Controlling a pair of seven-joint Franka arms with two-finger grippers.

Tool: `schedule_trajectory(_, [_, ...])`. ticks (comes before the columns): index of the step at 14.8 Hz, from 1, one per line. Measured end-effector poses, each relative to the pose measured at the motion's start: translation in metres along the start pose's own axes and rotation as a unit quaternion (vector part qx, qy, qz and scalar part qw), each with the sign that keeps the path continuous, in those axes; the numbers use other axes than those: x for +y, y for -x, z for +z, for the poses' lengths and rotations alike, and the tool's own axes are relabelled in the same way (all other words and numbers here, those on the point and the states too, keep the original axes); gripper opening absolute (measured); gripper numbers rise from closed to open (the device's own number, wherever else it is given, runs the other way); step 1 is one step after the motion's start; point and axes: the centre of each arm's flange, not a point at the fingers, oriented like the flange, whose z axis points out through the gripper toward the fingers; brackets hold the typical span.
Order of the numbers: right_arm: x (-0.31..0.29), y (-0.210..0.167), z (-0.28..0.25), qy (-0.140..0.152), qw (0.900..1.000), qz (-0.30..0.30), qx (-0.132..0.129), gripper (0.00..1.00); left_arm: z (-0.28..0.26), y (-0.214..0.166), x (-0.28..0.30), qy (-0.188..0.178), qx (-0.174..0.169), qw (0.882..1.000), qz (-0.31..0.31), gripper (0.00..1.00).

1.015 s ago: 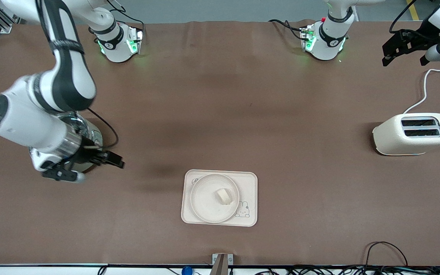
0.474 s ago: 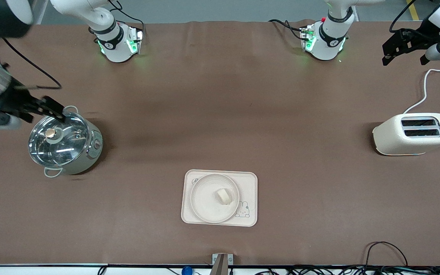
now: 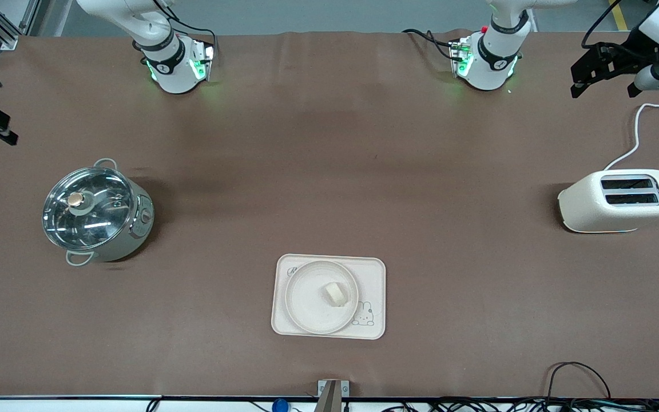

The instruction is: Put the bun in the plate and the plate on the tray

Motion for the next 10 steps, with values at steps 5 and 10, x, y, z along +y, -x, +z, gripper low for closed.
schedule_trajectory(5, [-0.024, -0.001, -0.002, 0.005, 1.000, -0.016, -0.007, 1.00, 0.000, 0.000, 0.000, 0.000, 0.000, 1.000, 0.001, 1.00])
schedule_trajectory(10, [-0.063, -0.008, -0.003, 0.008, 1.000, -0.009, -0.006, 1.00, -0.001, 0.000, 0.000, 0.000, 0.001, 1.000, 0.000, 1.00])
